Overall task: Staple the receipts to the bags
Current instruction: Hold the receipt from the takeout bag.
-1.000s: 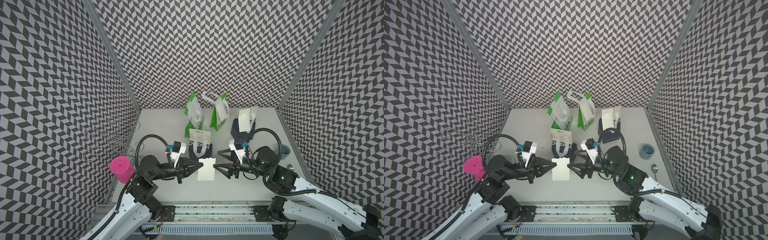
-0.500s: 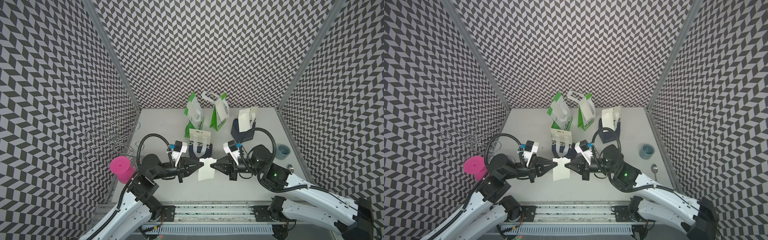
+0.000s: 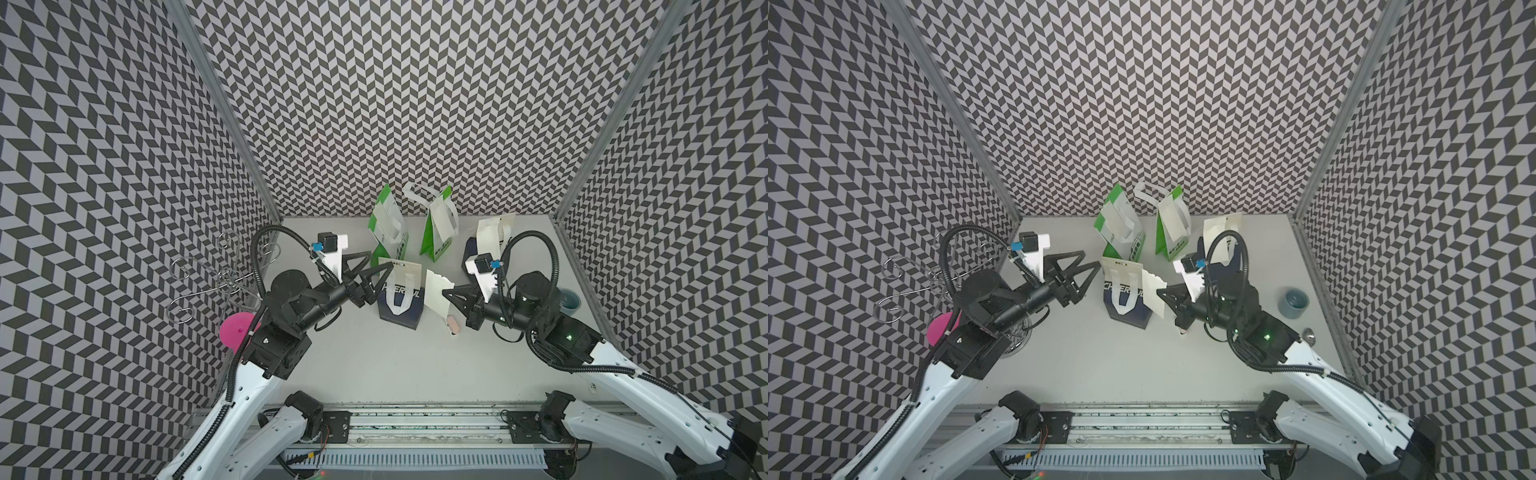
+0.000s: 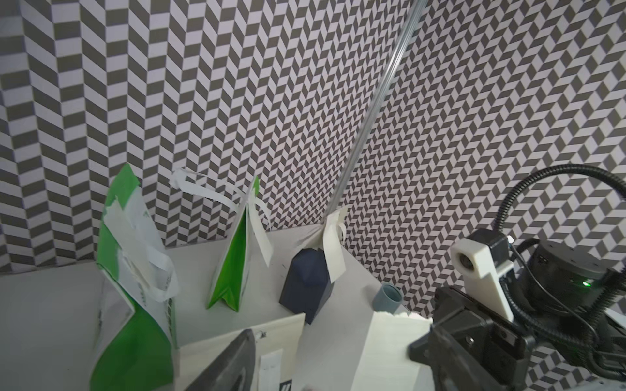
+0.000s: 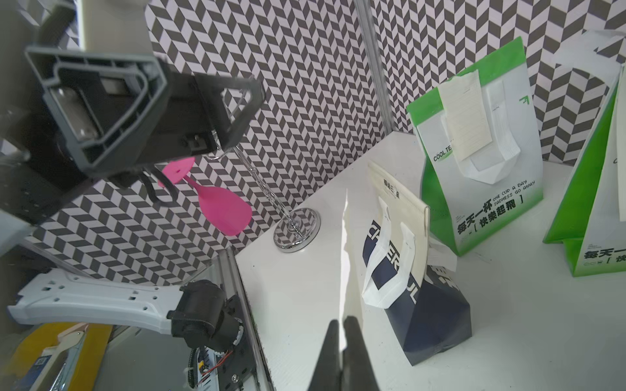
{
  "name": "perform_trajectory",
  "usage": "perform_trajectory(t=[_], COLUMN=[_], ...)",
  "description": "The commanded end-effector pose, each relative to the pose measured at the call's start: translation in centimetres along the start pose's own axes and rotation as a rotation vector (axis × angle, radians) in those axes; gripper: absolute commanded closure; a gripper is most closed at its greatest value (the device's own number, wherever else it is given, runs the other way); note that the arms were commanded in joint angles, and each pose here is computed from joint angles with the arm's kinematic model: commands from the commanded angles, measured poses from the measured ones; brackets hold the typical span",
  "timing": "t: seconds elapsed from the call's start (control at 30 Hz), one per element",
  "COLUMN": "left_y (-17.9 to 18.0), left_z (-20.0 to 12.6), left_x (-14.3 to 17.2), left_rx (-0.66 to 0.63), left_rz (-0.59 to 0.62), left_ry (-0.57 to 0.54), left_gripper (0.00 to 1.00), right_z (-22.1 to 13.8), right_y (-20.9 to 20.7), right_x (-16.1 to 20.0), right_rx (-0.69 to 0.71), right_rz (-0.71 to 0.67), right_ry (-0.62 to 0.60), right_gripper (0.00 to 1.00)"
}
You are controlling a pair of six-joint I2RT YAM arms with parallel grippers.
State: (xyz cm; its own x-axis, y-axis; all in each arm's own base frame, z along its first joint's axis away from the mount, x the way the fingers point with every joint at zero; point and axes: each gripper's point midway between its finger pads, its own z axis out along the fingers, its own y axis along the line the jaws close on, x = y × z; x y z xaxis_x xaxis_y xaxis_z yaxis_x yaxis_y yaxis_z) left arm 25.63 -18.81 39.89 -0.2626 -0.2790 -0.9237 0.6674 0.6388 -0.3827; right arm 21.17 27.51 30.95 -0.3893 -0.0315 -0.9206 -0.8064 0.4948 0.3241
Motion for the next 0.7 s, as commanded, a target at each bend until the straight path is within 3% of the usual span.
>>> perform_trajectory(t=[0.0,0.13,0.33,0.67], left_y=[3.1,5.9,8.1,8.4], left_z=[1.7,4.1,7.2,8.3], left_x=[-0.5,0.0,1.6,6.3], left_rx=[-0.063,-0.012,0.047,0.146], left_rz=[0.010,-0.050,-0.129,-0.256], left_ry=[-0.005,0.030,0.091,0.212], left_gripper=[0.19,0.20,0.21,0.29], right_z=[1.2,3.2,6.6,9.0], right_y=[1.1,1.9,0.8,-3.9], right_x=[0.9,0.6,0.6,0.6], right_rx=[-0.093,-0.181,-0.178,-0.016], right_rz=[-0.050,-0.042,-0.035,0.004], right_ry=[0.036,0.043,0.093,0.111], right_gripper=[1.00,1.00,1.00,1.00])
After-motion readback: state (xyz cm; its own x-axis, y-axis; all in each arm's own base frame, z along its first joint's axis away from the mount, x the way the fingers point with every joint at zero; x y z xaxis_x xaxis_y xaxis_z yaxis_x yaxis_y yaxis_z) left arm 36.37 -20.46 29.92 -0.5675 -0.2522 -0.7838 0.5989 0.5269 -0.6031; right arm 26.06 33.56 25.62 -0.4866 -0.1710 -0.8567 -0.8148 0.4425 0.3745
